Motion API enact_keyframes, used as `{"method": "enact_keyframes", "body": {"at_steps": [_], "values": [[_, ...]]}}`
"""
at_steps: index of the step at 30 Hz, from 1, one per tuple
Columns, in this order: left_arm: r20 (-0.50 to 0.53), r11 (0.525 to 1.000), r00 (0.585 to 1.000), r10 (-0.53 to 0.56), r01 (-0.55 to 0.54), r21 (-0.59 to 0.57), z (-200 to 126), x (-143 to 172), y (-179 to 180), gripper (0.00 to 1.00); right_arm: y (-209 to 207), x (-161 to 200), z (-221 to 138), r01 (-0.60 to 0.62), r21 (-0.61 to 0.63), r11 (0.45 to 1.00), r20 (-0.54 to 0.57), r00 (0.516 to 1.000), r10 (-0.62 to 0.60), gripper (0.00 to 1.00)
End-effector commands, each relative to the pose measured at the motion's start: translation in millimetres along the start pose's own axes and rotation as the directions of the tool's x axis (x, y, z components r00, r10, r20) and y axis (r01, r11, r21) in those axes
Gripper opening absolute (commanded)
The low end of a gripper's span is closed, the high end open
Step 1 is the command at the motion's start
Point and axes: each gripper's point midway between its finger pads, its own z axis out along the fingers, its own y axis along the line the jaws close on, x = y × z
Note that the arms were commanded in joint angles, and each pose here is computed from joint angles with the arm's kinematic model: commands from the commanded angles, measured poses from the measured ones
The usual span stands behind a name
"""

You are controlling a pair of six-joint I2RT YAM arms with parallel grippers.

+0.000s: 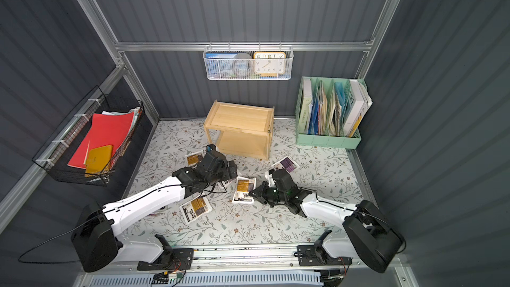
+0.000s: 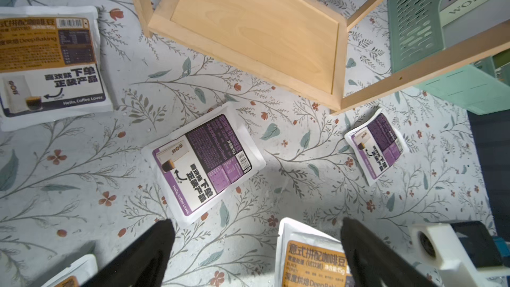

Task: Place the bagged coffee beans on the shelf by color
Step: Pick up the bagged coffee beans at the center of the board.

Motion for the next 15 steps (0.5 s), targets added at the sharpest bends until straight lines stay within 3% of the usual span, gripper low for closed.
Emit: {"method": "enact_keyframes", "body": {"at_steps": [1,15], "values": [[0.052,1.000,0.999,0.013,-0.012,-0.015,-21.1,-29.1,4.9,1.00,15.8,-8.8,-13.6,0.043,0.038,0.998,0.038,0.998,-0.044,0.00],[0.342,1.000,0.940,0.002,-0.006,0.011,-53.1,-225.7,46.2,1.00,155.2,-78.0,-43.8,0.190,-0.077,0.979,0.152,0.972,-0.177,0.00]]}}
